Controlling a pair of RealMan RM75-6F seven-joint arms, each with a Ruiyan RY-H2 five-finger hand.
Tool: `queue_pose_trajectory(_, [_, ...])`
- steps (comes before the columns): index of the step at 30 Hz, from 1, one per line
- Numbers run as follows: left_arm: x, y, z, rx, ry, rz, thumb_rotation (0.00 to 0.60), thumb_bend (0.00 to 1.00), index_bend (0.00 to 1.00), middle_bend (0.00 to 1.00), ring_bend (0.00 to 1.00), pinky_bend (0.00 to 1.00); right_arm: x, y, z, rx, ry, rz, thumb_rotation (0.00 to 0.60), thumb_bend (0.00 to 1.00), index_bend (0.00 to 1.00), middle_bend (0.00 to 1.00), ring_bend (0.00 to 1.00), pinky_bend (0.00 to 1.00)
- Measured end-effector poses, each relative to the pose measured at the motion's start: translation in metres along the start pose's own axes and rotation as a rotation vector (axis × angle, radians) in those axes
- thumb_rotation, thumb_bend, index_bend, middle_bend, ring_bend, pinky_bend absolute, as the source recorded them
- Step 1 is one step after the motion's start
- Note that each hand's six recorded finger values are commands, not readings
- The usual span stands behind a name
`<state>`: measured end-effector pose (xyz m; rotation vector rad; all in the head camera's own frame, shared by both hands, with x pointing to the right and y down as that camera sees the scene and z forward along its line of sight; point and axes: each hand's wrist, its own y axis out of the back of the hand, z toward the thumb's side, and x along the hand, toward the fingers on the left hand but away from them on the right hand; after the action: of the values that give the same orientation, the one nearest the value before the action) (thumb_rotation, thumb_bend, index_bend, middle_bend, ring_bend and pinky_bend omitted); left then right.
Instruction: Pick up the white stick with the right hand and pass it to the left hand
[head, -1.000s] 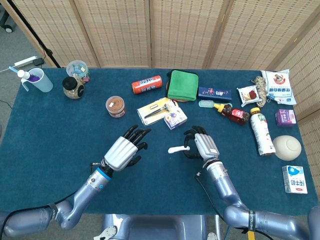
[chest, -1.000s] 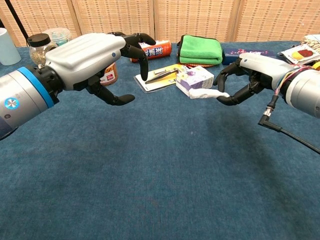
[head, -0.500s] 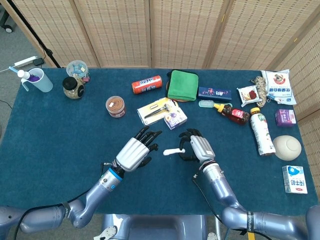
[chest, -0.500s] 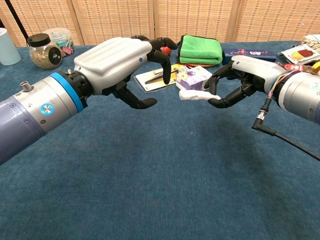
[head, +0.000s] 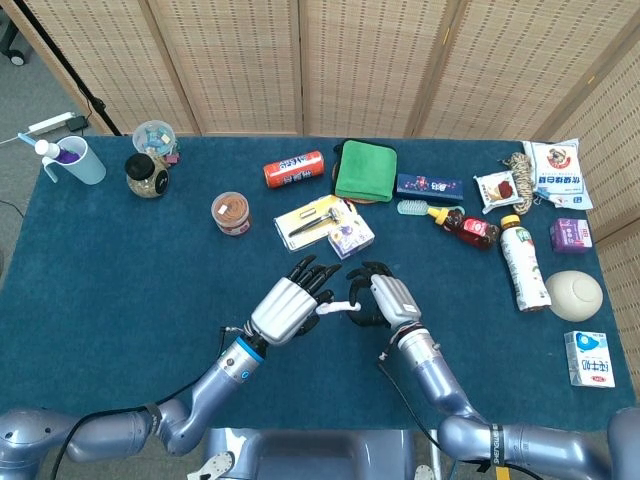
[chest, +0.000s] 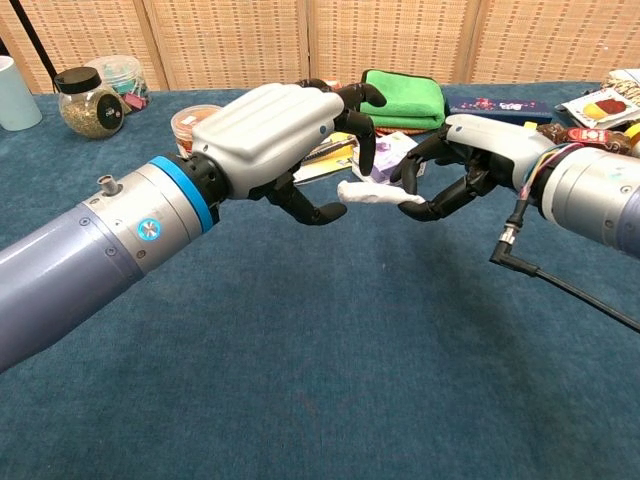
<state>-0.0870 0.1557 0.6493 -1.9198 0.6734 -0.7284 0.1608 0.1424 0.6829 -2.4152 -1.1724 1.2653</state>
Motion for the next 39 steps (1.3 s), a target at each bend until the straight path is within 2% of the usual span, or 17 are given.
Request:
queue_pose_trajectory(20, [0.005,-0.005,0.007,-0.035,0.017,0.017,0.6,0.27,0.51,0.16,0.19,0.08,0.005,0.001,0.004,-0.005,0.018,0.013,0.6,0.39,0.69,0.27,0.1,0.0])
queue_pose_trajectory(39, [0.008,-0.006,0.011,-0.052,0.039,0.031,0.6,0.28,0.63,0.23,0.24,0.08,0.006,0.0,0.003,-0.008,0.019,0.019,0.6,0.39,0.69,0.27,0.11,0.0])
